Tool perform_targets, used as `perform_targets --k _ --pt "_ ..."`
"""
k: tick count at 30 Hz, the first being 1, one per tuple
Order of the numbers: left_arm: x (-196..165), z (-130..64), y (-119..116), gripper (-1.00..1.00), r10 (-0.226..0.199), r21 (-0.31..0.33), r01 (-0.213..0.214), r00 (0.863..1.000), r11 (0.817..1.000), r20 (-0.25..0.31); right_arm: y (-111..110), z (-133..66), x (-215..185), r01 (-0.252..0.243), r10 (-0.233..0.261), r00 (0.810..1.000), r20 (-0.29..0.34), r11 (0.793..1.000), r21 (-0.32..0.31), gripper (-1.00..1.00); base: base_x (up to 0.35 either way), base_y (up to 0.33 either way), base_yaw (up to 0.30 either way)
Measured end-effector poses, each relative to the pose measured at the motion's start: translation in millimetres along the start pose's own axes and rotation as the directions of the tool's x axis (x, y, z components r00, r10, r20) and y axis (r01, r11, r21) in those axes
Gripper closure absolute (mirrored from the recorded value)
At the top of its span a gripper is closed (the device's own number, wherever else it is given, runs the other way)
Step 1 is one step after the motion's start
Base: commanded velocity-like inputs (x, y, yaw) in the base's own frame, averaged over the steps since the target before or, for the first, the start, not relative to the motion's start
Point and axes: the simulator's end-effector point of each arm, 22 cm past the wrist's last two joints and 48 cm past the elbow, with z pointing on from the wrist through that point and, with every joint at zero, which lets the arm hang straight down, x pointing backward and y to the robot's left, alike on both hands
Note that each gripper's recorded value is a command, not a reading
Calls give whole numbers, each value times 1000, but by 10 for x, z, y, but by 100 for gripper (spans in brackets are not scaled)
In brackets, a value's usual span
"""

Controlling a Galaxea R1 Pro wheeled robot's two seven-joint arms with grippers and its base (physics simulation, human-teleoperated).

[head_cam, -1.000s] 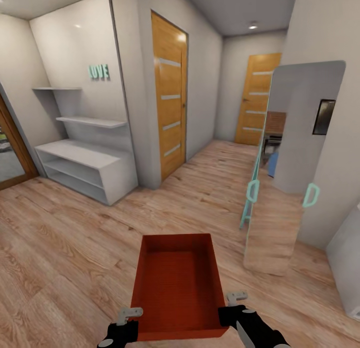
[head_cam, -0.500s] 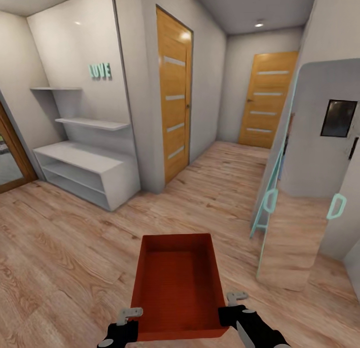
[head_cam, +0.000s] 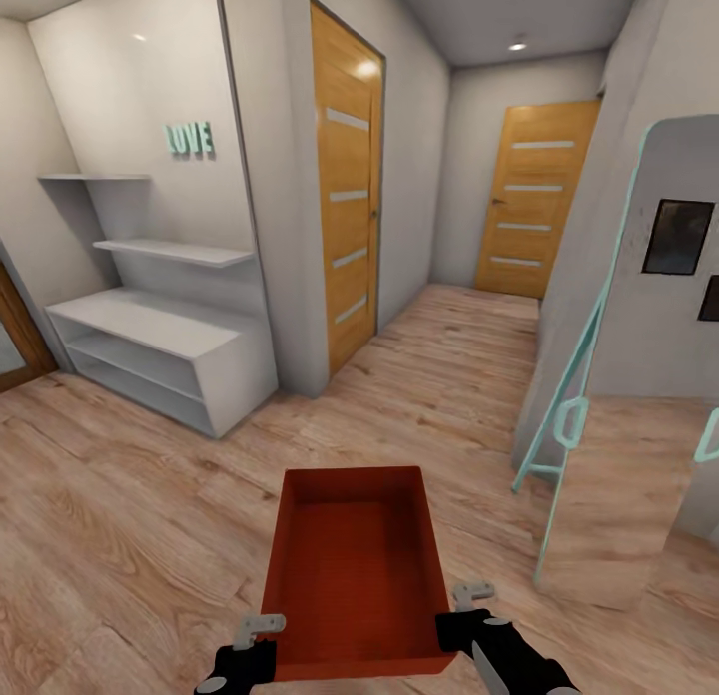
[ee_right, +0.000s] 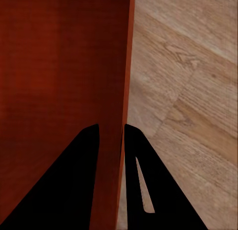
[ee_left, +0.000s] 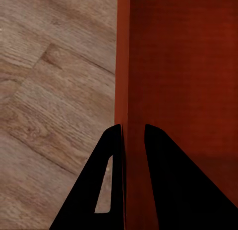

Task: Move the two storage containers from the living room to the garage. In the garage, place one container on the floor and stack the other container on top of it (either order is fine).

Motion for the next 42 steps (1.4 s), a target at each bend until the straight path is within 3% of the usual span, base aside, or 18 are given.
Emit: perform_targets --k 42 --pt "1 0 2 100 0 0 0 1000 1000 -1 2 0 2 0 0 1000 0 1000 0 100 296 195 -201"
